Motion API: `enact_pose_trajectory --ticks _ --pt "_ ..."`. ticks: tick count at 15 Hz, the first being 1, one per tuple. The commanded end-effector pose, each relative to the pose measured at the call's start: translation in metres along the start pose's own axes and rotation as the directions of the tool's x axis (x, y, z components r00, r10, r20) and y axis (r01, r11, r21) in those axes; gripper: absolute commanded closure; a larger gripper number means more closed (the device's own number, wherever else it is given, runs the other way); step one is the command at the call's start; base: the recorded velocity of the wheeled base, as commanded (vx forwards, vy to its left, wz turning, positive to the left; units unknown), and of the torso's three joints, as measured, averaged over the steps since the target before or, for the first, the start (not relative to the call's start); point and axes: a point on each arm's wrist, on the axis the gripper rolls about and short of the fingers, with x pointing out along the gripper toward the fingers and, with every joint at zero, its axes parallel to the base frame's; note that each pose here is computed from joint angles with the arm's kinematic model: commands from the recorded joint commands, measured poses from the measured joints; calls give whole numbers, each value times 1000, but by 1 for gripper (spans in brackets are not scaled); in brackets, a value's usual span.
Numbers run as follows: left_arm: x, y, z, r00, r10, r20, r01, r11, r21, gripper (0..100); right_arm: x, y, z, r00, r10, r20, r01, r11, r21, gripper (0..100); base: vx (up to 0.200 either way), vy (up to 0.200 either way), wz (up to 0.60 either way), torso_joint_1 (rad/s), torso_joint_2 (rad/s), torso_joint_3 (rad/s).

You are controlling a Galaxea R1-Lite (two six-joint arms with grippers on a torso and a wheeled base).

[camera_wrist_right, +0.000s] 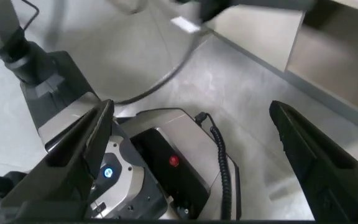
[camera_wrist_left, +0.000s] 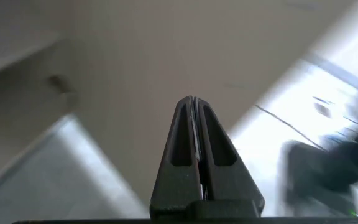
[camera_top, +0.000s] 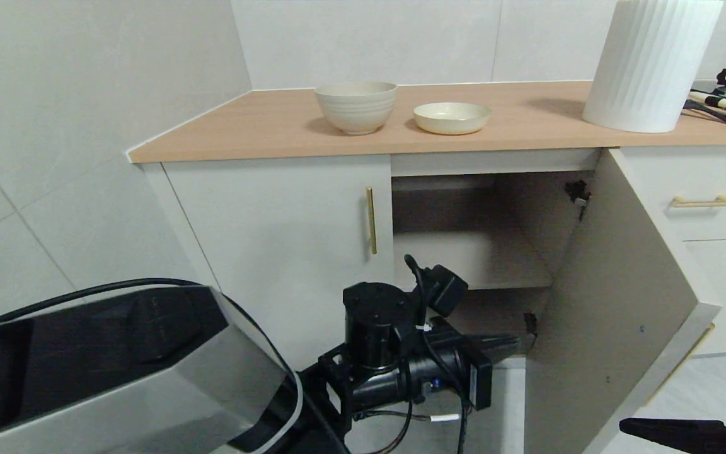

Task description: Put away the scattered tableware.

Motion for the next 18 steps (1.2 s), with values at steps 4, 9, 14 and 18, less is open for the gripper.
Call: enact_pose_trajectory --ticks 4,9,14,18 --pt "53 -10 -4 998 -19 -66 20 1000 21 100 -6 1 5 999 2 49 -2 1000 -6 0 0 0 0 0 0 0" --pt "-4 -6 43 965 249 82 -257 961 104 100 -7 -10 25 987 -113 113 109 993 41 0 0 0 0 0 0 0" --pt "-155 5 114 831 511 222 -543 830 124 100 6 -30 41 967 -236 97 228 969 91 0 0 0 0 0 0 0" --pt "-234 -27 124 760 641 107 -649 758 65 100 34 -50 61 962 -268 49 261 958 115 0 0 0 0 0 0 0"
